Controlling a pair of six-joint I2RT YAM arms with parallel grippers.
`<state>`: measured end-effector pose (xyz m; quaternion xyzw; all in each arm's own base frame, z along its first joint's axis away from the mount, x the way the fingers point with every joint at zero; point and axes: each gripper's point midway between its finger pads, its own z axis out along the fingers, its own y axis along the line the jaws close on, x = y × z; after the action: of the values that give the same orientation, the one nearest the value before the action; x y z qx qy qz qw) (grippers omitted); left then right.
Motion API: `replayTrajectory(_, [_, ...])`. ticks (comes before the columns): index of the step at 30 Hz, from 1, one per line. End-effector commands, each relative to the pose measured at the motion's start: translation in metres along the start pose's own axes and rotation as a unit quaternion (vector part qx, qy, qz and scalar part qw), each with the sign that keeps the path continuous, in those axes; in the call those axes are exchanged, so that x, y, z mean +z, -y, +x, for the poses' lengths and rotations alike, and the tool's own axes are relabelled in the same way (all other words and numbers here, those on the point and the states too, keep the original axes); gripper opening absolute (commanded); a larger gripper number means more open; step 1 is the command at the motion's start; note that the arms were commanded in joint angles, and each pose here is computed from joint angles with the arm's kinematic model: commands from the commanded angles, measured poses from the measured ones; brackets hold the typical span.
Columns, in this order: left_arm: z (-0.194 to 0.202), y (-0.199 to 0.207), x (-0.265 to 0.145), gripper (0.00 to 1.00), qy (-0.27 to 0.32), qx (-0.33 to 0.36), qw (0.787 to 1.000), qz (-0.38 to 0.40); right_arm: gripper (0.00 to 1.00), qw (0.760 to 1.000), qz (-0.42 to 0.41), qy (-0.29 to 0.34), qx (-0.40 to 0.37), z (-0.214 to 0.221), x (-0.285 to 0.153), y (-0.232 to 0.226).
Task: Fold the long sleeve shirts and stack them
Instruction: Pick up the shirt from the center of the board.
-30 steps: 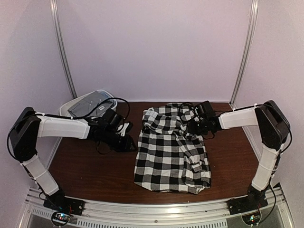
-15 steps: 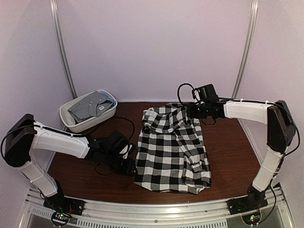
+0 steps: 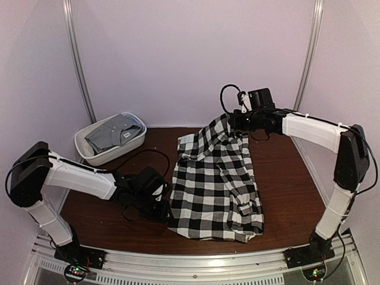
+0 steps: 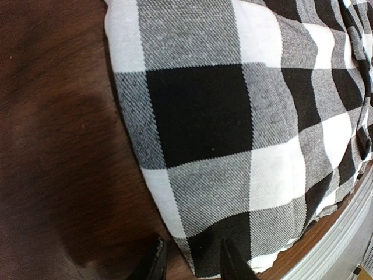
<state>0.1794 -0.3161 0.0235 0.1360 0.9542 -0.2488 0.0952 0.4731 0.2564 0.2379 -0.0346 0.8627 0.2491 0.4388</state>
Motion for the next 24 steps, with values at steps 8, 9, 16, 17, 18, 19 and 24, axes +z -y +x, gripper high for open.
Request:
replayTrajectory(8, [-0.014, 0.011, -0.01, 0.02, 0.032, -0.004, 0.999, -0.002, 0.0, 0.999, -0.03, 0.037, -0.018, -0.04, -0.007, -0.025])
replayTrajectory(9, [-0.016, 0.01, -0.014, 0.0, 0.039, -0.006, 0.999, -0.008, 0.0, 0.999, -0.029, 0.041, -0.021, -0.044, -0.007, -0.026])
replayTrajectory(16, [-0.017, -0.005, -0.036, 0.0, 0.054, 0.0, 0.997, -0.054, 0.0, 0.996, -0.042, 0.062, -0.039, -0.07, -0.002, -0.038])
replayTrajectory(17, [-0.016, -0.008, -0.038, 0.0, 0.053, 0.0, 0.997, -0.058, 0.0, 0.996, -0.044, 0.066, -0.04, -0.074, -0.002, -0.04])
replayTrajectory(18, [-0.014, -0.01, -0.04, 0.0, 0.052, 0.001, 0.997, -0.06, 0.0, 0.996, -0.047, 0.068, -0.04, -0.076, -0.001, -0.042])
replayTrajectory(19, [-0.013, -0.011, -0.042, 0.0, 0.051, 0.003, 0.997, -0.062, 0.0, 0.995, -0.05, 0.071, -0.041, -0.078, -0.001, -0.043])
replayTrajectory(24, [-0.011, -0.008, -0.048, 0.0, 0.038, 0.025, 0.997, -0.059, 0.0, 0.993, -0.05, 0.093, -0.046, -0.092, -0.004, -0.046])
